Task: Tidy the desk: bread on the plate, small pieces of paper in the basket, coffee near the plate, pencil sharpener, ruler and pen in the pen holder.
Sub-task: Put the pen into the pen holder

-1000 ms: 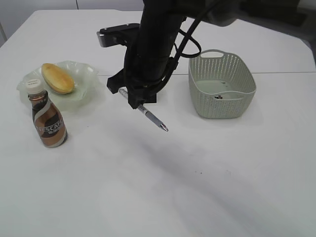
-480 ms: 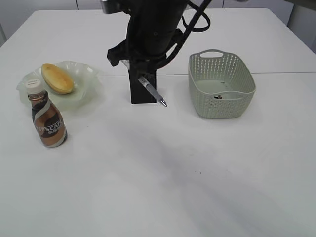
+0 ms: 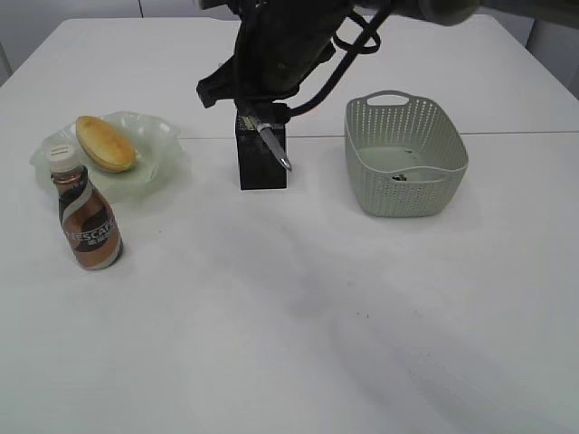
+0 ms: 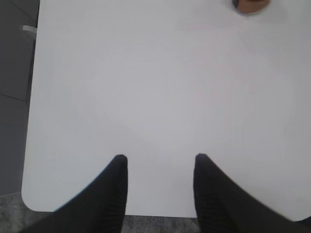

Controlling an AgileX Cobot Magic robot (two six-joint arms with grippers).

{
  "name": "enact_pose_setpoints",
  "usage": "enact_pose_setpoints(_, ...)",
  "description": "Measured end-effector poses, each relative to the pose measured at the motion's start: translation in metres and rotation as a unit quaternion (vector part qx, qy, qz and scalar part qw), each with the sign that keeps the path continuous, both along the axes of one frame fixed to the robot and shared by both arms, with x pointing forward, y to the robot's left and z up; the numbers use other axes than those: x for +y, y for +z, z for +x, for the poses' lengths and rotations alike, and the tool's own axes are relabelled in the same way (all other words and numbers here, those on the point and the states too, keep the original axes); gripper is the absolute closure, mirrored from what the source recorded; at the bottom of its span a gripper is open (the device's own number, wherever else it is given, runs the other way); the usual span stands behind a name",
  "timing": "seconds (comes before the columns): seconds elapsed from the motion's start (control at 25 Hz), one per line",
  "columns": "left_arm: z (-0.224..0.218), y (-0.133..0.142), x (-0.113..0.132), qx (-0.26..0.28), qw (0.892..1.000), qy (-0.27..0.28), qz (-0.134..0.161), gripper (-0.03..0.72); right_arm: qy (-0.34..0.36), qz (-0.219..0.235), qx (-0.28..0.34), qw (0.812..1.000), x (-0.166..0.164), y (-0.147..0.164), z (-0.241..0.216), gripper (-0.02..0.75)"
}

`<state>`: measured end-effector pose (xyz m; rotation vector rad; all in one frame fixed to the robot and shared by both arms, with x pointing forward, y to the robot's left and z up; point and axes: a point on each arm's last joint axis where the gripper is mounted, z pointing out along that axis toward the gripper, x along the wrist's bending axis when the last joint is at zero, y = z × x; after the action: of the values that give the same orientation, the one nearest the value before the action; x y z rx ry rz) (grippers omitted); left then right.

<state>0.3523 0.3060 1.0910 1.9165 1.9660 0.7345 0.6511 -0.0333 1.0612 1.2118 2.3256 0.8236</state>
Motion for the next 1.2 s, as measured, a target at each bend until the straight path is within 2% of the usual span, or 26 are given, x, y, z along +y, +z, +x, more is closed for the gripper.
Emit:
enact_pose_setpoints(0.24,0.002,0.001,0.000,-0.010,1.000,-0.003,-0.001,0.356,0.026,0.046,-0.113,0.992,-0.009,-0.016,-0.014,0.660)
enact_pose_setpoints(0.48,0.003,0.002,-0.001,-0.018,1.000,-0.005,-0.001,0.356,0.053,0.146,-0.261,0.953,-0.021,-0.010,-0.039,0.660)
enact_pose_setpoints(0.72,0.004,0.003,-0.001,-0.025,1.000,-0.006,-0.002,0.356,0.074,0.150,-0.334,0.927,-0.026,-0.010,-0.038,0.660)
enact_pose_setpoints(1.04,0.005,0.003,-0.001,-0.030,1.000,-0.008,-0.002,0.357,0.008,0.207,-0.414,0.886,-0.052,-0.021,-0.008,0.660)
enact_pose_setpoints(1.2,0.005,0.003,-0.001,-0.031,0.999,-0.008,-0.002,0.357,0.010,0.206,-0.447,0.870,-0.048,-0.033,-0.001,0.660)
